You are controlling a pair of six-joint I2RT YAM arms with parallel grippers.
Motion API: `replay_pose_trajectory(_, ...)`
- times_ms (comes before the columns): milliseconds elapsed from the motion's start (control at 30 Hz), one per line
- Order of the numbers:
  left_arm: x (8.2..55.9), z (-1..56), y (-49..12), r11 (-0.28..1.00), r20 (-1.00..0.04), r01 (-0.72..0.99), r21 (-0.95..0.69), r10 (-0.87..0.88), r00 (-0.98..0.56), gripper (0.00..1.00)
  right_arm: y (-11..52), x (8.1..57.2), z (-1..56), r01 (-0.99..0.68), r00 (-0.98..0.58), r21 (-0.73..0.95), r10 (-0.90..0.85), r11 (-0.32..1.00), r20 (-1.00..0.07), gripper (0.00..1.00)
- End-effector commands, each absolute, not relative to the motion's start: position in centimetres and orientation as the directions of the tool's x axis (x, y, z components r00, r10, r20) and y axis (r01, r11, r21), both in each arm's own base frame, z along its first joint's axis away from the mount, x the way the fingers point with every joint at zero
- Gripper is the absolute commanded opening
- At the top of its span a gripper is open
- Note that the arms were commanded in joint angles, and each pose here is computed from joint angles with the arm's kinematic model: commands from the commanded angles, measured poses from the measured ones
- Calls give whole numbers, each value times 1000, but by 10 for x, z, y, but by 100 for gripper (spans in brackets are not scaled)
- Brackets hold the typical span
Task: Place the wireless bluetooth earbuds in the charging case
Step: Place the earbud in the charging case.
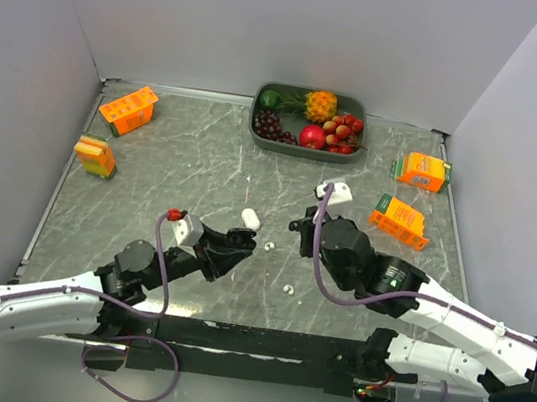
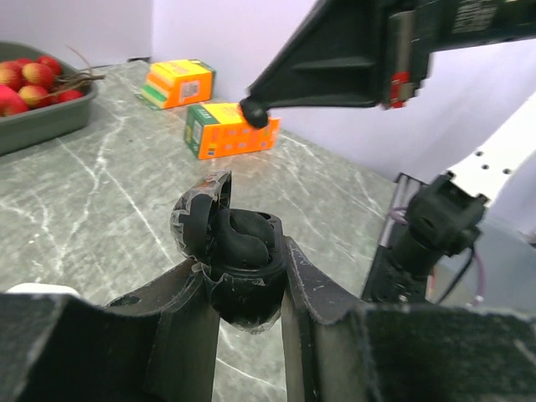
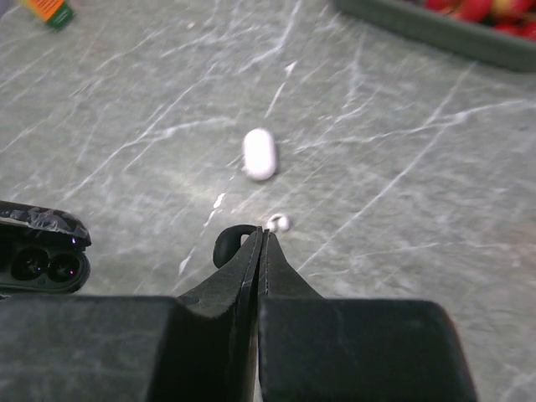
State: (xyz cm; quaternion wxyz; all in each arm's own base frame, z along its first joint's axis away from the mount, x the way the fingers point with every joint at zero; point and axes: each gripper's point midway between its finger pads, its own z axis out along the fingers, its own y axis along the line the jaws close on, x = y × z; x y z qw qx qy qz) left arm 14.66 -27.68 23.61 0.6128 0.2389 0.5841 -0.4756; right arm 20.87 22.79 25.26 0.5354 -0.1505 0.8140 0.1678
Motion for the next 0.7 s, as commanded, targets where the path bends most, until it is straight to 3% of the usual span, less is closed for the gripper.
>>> replay_pose_trajectory(0,159,286,-275,464,-909,857,-223,-416,-12,1,202,216,292,-309,-253,33,-49,950,-966,0)
replay_pose_trajectory(367,179,296,-293,503,-903,841,-199,-428,43,1,209,207,337,-311,-31,28,20,950,-999,0)
replay_pose_trajectory(667,182,308,-305,460,-885,864,-205,-465,37,1,221,196,349,-375,79,-5,27,927,-996,0)
